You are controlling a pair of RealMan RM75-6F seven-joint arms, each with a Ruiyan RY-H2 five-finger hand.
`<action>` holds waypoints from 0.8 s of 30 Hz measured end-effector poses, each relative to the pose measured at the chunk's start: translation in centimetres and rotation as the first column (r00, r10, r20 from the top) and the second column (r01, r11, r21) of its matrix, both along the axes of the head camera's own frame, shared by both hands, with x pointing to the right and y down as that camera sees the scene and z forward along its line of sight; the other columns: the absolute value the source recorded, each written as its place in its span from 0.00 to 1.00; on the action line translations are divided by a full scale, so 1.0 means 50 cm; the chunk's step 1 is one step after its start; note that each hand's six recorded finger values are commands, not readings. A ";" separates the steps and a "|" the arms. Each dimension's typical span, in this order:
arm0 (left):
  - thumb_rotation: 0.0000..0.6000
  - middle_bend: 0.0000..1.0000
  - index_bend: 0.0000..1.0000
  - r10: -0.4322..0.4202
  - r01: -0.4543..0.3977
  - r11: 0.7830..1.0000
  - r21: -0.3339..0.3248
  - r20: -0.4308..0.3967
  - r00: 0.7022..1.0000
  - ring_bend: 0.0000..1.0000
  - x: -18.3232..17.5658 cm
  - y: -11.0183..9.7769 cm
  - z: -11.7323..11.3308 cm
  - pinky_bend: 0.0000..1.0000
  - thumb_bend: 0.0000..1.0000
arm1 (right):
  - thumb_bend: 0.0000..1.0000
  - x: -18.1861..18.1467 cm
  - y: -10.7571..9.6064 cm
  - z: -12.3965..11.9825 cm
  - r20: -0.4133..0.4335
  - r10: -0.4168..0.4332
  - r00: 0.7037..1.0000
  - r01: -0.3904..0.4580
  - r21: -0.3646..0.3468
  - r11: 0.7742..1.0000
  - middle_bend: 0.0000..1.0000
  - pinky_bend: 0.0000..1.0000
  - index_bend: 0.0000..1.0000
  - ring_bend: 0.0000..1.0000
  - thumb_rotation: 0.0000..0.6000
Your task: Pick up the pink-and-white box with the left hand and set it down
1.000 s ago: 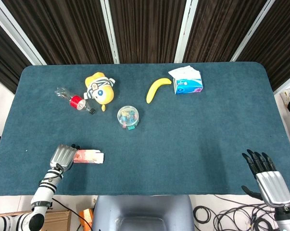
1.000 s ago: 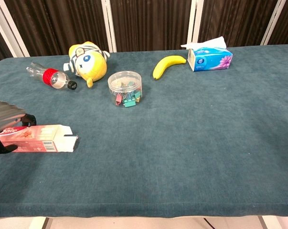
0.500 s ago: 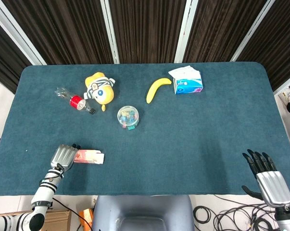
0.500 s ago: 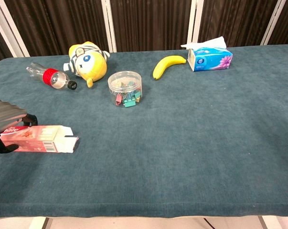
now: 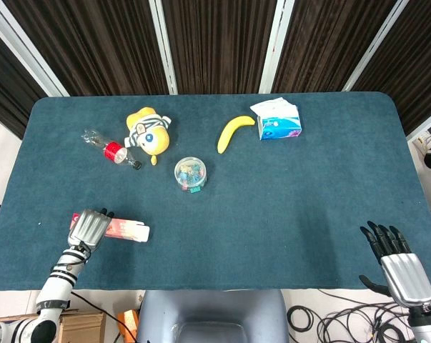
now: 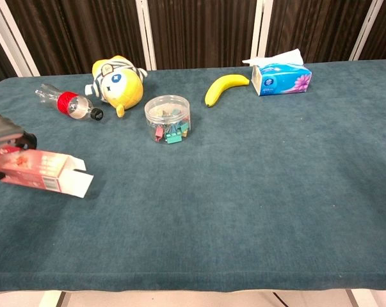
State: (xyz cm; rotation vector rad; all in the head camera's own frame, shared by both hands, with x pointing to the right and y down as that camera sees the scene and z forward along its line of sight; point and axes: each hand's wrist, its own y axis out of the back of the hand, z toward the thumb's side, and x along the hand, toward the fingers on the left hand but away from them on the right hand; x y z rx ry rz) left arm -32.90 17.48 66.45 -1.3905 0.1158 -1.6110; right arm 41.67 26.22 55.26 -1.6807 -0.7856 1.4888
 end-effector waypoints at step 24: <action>1.00 0.60 0.55 0.043 -0.113 0.978 0.176 0.360 0.932 0.91 0.003 -0.060 -0.122 0.96 0.50 | 0.10 0.001 0.002 -0.003 0.010 -0.002 1.000 0.002 -0.009 1.000 0.03 0.07 0.02 0.05 1.00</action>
